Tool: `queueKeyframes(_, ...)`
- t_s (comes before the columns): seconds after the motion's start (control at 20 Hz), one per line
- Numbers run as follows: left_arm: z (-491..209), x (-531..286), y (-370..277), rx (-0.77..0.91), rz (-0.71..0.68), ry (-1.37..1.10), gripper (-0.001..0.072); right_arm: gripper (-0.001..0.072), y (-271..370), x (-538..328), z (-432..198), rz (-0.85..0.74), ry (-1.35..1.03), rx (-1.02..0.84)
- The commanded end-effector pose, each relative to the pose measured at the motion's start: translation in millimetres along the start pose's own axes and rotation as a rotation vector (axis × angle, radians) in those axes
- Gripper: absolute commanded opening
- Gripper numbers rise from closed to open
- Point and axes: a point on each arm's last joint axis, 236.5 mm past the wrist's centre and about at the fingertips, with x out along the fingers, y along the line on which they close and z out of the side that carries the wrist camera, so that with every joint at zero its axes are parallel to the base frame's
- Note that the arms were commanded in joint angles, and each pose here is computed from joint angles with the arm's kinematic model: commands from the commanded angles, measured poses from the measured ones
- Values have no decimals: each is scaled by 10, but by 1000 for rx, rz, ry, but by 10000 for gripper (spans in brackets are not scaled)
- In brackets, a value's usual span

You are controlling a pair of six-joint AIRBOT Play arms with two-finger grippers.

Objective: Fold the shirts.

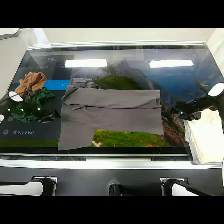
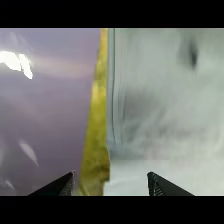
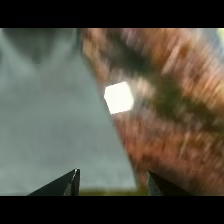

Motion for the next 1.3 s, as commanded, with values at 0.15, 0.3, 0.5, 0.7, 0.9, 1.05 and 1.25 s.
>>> queueKeyframes(0.15, 4, 292, -200, -76, -145, 0, 500, 504, -9, 198, -298, 59, 173, -27)
queueKeyframes(0.3, 102, 339, -237, -66, -135, -38, 437, 563, -69, 371, -389, 56, 230, -7)
queueKeyframes(0.5, 124, 406, -254, -65, -128, -41, 349, 563, -119, 582, -559, 64, 315, 28)
queueKeyframes(0.7, 123, 407, -251, -67, -129, -40, 39, 566, -169, 746, -763, 66, 370, 58)
queueKeyframes(0.9, 77, 395, -272, -60, -135, -22, 38, 566, -71, 903, -800, 120, 348, 105)
queueKeyframes(1.05, 81, 347, -298, -52, -136, -31, 38, 566, 61, 1061, -760, 115, 309, 104)
queueKeyframes(1.25, 63, 263, -344, -40, -141, -35, 38, 462, 254, 1232, -558, 92, 202, 131)
